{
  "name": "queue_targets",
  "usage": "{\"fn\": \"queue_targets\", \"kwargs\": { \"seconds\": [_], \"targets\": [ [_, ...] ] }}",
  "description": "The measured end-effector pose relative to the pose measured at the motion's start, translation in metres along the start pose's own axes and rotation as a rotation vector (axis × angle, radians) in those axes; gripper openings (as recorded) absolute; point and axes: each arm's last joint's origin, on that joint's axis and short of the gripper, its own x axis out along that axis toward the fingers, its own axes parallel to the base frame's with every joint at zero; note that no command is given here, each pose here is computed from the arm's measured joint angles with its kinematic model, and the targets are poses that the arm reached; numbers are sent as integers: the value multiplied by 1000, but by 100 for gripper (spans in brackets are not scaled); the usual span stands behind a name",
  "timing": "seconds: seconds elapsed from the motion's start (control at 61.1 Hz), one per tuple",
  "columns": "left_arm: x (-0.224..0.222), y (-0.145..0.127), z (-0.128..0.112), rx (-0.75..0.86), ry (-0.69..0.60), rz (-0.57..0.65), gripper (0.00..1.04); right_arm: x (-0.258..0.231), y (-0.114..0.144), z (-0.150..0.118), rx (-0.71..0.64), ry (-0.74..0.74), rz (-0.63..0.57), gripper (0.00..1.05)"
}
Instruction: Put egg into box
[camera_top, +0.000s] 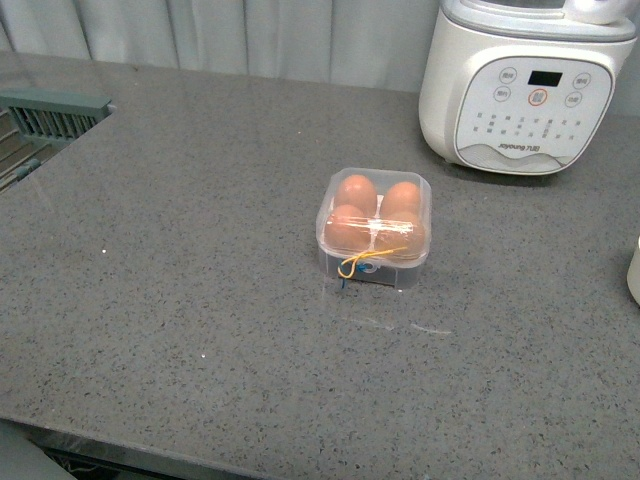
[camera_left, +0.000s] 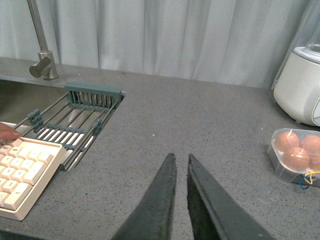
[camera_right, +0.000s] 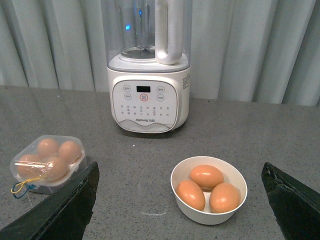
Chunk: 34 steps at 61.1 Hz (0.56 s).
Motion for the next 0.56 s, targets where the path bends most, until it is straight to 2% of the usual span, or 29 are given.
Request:
{"fn": "queue_targets", "kwargs": {
  "seconds": [0.082, 0.18, 0.36, 0.409, 0.556],
  "targets": [
    [0, 0, 0, 0, 0, 0, 32, 0, 0, 0, 0, 0, 0, 95],
    [0, 0, 0, 0, 0, 0, 56, 0, 0, 0, 0, 0, 0, 95],
    [0, 0, 0, 0, 0, 0, 86, 0, 0, 0, 0, 0, 0, 95],
    [0, 0, 0, 0, 0, 0, 98, 0, 0, 0, 0, 0, 0, 95],
    [0, 0, 0, 2, 0, 0, 98, 0, 0, 0, 0, 0, 0, 95]
  ]
}}
